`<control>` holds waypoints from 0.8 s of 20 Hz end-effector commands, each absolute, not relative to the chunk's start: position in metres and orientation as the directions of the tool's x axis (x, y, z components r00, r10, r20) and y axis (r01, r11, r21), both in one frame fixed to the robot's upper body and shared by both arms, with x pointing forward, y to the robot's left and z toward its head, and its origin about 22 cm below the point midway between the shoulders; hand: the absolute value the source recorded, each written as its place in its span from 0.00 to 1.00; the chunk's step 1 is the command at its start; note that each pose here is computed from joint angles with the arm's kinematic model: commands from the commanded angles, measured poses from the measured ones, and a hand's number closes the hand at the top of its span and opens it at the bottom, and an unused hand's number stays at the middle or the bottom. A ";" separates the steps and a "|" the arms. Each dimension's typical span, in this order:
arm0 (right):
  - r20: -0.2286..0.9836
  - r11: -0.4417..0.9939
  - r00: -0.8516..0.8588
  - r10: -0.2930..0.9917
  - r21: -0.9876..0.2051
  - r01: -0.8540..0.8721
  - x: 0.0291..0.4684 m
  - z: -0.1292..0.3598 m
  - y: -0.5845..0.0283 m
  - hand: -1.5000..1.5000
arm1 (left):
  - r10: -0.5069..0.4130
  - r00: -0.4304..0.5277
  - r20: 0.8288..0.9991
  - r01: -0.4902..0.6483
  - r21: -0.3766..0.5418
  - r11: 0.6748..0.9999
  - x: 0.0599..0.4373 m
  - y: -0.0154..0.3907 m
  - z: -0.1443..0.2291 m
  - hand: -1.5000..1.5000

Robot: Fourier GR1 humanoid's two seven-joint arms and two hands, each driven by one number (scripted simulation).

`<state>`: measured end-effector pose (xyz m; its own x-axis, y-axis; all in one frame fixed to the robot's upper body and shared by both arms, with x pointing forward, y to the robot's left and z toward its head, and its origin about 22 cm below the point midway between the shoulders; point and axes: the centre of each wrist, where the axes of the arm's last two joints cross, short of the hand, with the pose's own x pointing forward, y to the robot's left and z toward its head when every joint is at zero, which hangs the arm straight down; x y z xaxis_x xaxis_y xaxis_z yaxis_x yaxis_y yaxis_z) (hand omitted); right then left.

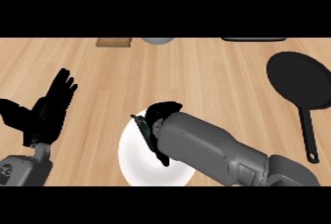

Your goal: Pick the can from the plate and place it in the pan

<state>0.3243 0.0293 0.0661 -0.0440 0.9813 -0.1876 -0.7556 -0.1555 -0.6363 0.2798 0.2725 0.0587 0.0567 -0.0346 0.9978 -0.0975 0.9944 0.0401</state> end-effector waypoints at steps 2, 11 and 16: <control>-0.327 -0.152 0.078 0.942 -0.620 -0.770 0.307 0.039 0.029 0.00 | -0.040 0.059 0.997 -0.096 0.045 0.994 0.270 0.276 0.040 0.50; -0.258 -0.170 0.001 0.966 -0.642 -0.747 0.307 0.026 0.020 1.00 | -0.043 0.055 0.998 -0.097 0.048 0.994 0.273 0.273 0.067 0.50; -0.229 -0.147 0.011 0.973 -0.664 -0.733 0.306 0.037 0.024 1.00 | -0.044 0.044 0.998 -0.083 0.048 0.995 0.286 0.265 0.064 0.50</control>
<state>0.3142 0.0166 0.0423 -0.0537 0.9872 -0.1500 -0.7083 -0.1436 -0.6912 0.2802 0.2677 0.0579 0.0572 -0.0337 0.9978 -0.0784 0.9962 0.0381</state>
